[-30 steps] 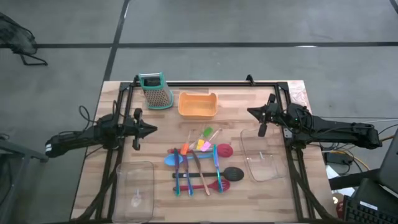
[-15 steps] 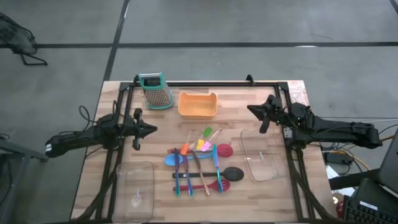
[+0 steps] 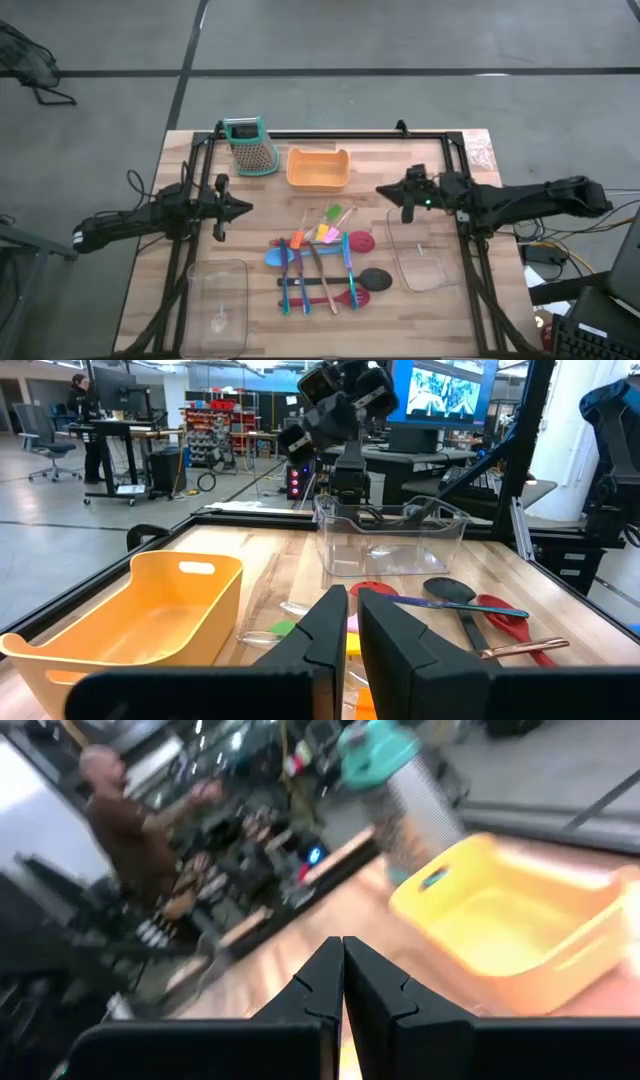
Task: Pick & Place Kitchen Items
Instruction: Put the blue knife into the top transparent bin
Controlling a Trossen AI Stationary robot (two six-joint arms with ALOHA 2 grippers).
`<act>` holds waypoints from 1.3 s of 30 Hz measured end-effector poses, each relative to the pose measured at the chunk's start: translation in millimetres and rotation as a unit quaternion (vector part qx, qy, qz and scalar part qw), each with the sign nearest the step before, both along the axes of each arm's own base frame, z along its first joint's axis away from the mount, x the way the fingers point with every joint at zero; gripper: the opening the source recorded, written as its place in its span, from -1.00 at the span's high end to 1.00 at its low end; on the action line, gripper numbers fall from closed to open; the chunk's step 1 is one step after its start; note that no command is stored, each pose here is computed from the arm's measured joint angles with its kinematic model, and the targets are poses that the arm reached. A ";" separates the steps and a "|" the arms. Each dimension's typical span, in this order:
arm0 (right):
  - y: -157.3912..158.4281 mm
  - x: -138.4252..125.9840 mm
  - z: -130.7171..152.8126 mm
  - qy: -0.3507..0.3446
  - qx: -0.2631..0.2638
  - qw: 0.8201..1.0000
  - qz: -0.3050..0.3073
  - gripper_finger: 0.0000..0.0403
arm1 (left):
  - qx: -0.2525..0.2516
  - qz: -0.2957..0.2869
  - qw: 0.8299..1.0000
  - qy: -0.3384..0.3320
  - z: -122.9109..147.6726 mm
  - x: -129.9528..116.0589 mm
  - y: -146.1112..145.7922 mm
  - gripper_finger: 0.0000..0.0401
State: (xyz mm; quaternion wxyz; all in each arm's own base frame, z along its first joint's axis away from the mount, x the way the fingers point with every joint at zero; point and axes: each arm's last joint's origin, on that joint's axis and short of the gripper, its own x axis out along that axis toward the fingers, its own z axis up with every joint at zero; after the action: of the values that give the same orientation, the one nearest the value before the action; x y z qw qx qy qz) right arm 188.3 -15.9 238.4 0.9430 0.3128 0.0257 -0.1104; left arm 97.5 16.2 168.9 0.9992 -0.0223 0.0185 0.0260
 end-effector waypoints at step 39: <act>165.6 193.6 -31.4 0.572 0.108 0.813 -0.013 -0.10 | 0.000 0.000 1.000 0.000 0.0 0.0 0.0 0.83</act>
State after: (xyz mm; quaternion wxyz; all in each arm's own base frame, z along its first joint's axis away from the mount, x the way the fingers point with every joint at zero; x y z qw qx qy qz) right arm 381.9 149.6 207.0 0.7171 0.2931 0.5677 -0.2785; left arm 97.6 16.1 168.8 0.9992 -0.0225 0.0185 0.0259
